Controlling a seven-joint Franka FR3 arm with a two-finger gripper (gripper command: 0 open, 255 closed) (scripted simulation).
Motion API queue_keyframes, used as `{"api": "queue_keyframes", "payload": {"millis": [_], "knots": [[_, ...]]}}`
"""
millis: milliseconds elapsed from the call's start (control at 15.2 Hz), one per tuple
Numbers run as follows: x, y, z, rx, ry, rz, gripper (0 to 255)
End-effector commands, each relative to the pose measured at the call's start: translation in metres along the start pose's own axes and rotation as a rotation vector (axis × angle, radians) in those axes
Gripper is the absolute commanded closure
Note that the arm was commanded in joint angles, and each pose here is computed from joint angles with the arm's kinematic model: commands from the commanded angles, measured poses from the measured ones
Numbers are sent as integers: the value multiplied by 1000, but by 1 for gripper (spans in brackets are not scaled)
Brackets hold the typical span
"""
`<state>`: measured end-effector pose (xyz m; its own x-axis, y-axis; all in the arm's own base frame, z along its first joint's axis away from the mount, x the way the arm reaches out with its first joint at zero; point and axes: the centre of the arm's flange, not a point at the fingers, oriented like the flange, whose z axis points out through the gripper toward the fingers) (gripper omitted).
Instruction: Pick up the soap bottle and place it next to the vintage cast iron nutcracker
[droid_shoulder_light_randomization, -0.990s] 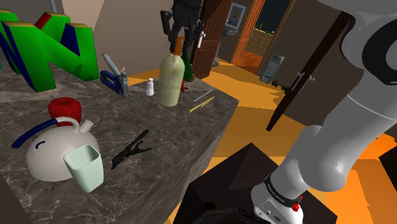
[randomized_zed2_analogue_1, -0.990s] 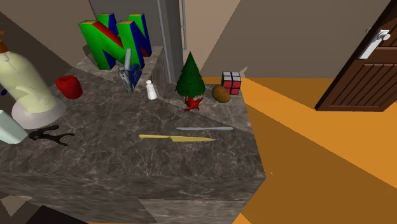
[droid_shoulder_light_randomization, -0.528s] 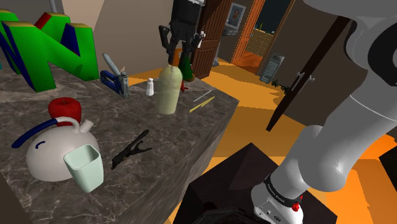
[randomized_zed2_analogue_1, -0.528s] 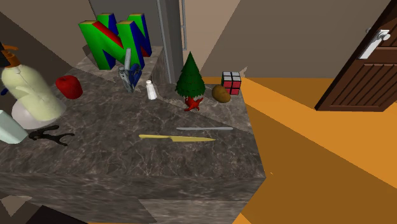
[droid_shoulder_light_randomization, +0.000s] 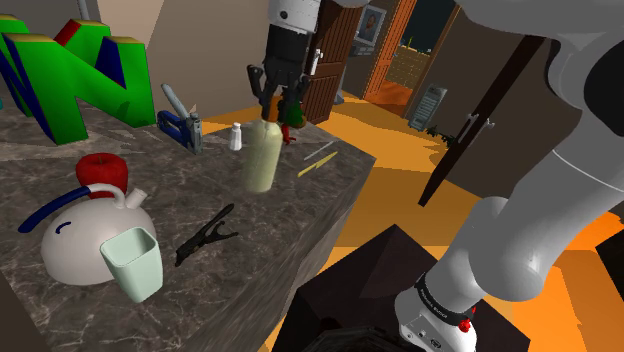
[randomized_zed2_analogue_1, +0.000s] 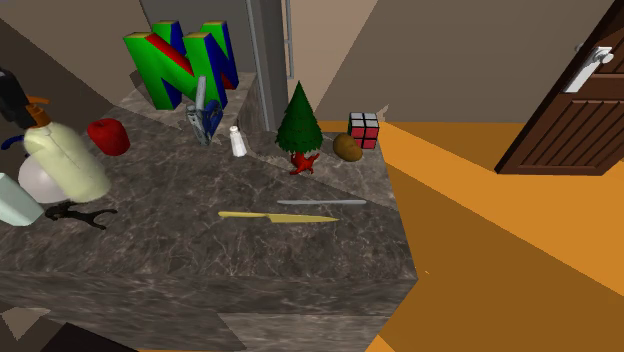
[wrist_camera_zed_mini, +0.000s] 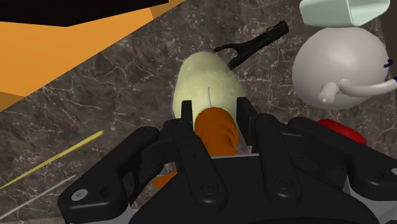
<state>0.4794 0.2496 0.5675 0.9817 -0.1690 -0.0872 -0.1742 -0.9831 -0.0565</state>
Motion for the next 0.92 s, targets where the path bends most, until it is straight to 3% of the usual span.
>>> {"api": "queue_keyframes", "payload": {"millis": [0, 858], "knots": [[1, 1, 10, 1, 1, 0, 255], [7, 5, 78, 1, 1, 0, 255]]}}
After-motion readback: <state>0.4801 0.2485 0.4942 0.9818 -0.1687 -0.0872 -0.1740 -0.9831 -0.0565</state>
